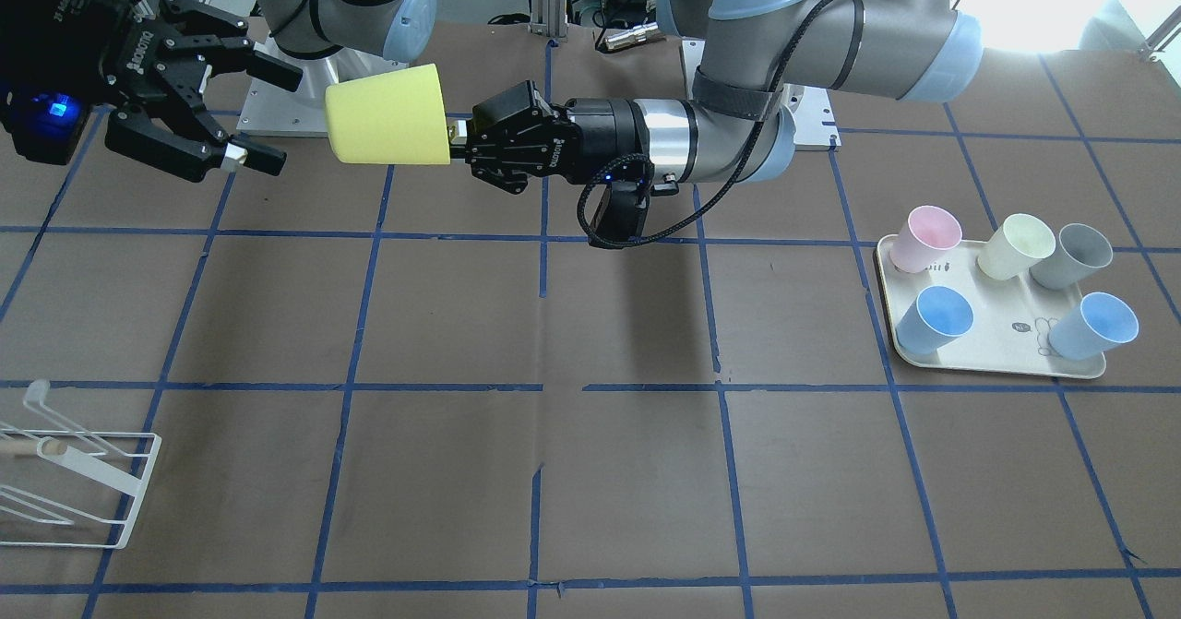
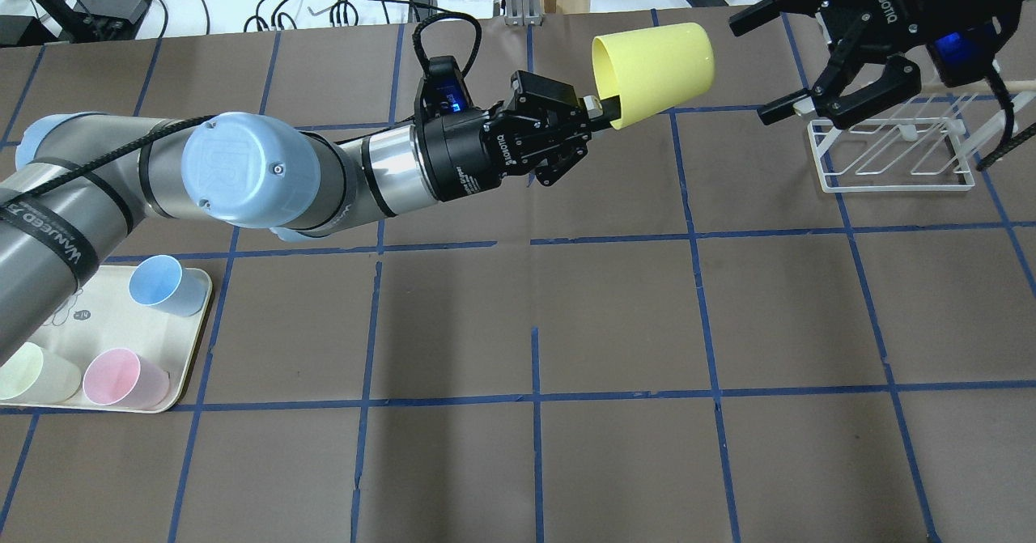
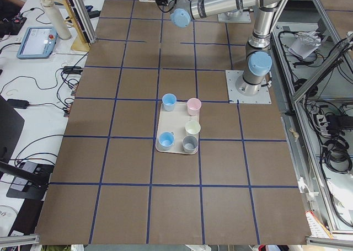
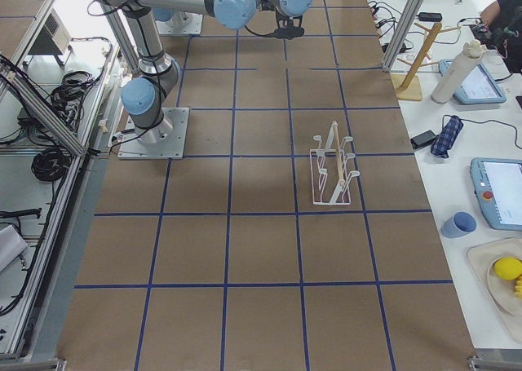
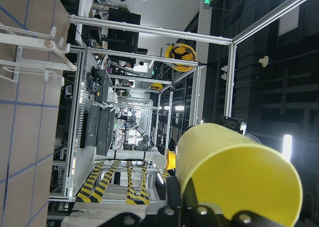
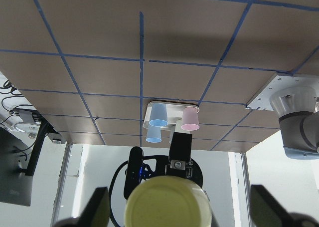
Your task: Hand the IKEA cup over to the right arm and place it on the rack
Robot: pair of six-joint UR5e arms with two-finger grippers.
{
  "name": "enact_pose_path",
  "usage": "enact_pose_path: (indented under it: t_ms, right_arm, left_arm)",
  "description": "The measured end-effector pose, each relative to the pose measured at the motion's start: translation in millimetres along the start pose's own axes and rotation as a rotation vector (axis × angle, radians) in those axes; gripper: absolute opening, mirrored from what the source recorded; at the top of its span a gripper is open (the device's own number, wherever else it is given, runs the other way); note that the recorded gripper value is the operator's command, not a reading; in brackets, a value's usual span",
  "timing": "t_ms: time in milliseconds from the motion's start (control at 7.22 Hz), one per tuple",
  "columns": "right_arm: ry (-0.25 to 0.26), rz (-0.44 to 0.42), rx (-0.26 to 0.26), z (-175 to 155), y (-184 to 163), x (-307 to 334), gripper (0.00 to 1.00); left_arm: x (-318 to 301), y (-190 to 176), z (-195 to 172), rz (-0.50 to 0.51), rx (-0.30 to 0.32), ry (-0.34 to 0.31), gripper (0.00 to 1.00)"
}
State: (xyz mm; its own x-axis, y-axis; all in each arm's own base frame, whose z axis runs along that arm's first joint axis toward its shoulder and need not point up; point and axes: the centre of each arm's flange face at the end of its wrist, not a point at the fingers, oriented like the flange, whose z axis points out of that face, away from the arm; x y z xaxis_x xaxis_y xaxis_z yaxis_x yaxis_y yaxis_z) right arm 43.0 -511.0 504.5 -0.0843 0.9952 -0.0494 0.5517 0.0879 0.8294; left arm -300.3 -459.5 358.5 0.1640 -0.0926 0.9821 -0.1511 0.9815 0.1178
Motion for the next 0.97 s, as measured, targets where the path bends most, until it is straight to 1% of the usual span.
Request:
enact_pose_path:
  t_ms: [277, 554, 969]
  right_arm:
    - [0.002, 0.002, -0.003, 2.5, -7.4, -8.9, 0.99]
    - [0.001, -0.030, 0.008, 3.8, -0.9, -9.1, 1.00]
    - [0.035, -0.069, 0.013, 21.5, 17.5, -4.3, 1.00]
  left_arm:
    - [2.3, 5.4, 4.8, 0.002, -0.004, 0.005, 0.00]
    - [2.9, 6.8, 5.6, 0.001, -0.006, 0.005, 0.00]
    - [-2.0, 4.4, 6.1, -0.006, -0.004, 0.004, 0.00]
